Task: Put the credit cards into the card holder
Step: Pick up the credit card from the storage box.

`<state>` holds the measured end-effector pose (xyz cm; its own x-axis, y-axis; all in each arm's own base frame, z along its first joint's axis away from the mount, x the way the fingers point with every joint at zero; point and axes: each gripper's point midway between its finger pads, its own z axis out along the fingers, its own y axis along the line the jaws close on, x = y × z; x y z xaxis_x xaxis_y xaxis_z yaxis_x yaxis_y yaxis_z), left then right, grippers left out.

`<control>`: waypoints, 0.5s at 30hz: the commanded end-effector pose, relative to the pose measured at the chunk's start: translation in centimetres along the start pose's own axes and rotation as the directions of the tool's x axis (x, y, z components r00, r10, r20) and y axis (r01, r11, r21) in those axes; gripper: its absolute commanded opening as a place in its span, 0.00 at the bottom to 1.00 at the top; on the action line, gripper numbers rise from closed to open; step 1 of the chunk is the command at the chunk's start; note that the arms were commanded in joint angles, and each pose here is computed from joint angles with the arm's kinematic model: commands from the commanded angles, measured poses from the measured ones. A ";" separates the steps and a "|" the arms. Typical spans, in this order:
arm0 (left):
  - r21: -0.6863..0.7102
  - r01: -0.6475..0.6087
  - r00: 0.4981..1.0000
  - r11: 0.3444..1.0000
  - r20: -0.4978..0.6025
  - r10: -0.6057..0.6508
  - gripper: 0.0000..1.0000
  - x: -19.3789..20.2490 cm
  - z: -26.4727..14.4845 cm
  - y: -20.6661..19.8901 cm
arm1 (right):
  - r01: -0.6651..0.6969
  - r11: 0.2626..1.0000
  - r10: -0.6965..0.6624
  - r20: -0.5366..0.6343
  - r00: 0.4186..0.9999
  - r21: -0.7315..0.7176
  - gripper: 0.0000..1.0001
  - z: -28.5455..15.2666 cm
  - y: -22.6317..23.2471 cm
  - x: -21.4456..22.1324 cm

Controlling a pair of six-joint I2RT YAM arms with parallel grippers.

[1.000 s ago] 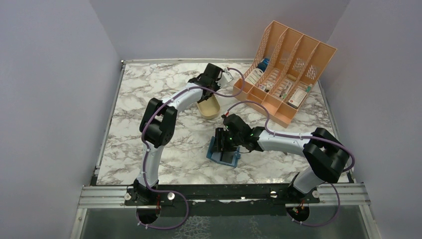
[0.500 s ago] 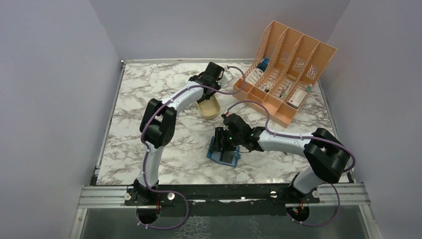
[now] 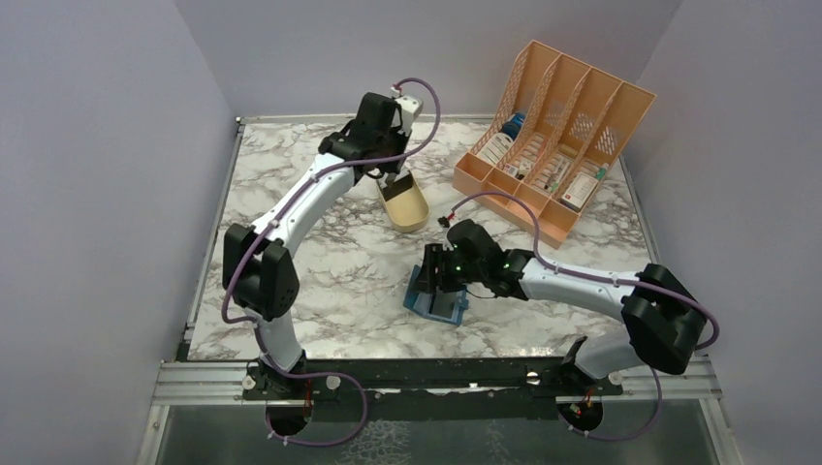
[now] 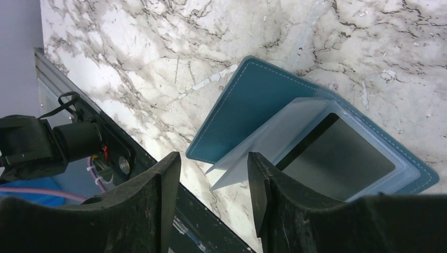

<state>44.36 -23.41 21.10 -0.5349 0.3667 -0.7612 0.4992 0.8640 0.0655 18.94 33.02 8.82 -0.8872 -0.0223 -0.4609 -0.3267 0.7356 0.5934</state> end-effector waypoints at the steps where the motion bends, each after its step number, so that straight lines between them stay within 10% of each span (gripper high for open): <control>1: 0.147 0.197 0.980 0.969 -0.016 -0.197 0.00 1.1 -2.5 -2.2 | 0.044 0.999 -0.044 0.065 0.997 -0.003 0.51 -1.1 0.2 -0.9; 15: 0.577 0.457 0.872 0.676 -0.143 -0.467 0.00 6.9 -9.7 -9.7 | -0.043 0.997 0.049 0.101 0.994 -0.058 0.50 -1.9 -0.7 0.8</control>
<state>32.24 -24.09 19.52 -0.7621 0.0359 -0.6464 0.4734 0.7120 -0.5186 17.95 30.67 9.29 -0.8582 0.0291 -0.5124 -0.3356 0.7236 0.6031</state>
